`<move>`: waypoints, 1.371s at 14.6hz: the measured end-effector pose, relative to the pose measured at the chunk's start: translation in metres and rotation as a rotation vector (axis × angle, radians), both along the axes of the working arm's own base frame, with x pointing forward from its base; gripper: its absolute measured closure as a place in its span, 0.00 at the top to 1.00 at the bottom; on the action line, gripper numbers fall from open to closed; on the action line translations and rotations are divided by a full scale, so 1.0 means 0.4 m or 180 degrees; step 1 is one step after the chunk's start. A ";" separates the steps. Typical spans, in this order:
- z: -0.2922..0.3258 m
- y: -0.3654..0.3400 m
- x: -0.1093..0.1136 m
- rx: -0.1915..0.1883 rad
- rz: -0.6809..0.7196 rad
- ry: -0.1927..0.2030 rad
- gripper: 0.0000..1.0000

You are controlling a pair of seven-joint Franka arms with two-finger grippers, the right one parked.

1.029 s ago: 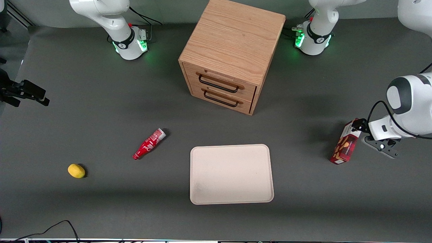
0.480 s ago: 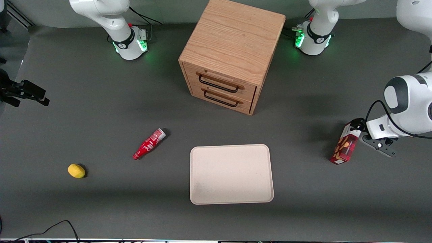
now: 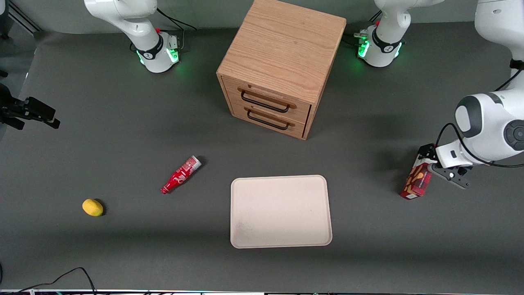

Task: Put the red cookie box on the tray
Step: 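Lower the open left gripper over the red plaid cookie box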

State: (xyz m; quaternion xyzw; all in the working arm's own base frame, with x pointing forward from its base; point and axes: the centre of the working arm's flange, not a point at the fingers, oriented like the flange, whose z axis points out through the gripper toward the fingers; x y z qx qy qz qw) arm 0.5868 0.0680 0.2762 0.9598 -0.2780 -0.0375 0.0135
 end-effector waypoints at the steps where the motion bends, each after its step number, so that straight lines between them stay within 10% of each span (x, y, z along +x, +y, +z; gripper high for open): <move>1: -0.011 -0.002 0.002 -0.0001 -0.0003 -0.0006 1.00; 10: -0.114 -0.015 0.001 0.0002 -0.0032 -0.0083 0.94; 16: -0.123 -0.013 0.001 0.0003 -0.0028 -0.0076 0.33; 20: -0.122 -0.013 0.002 0.0003 -0.0030 -0.0077 0.33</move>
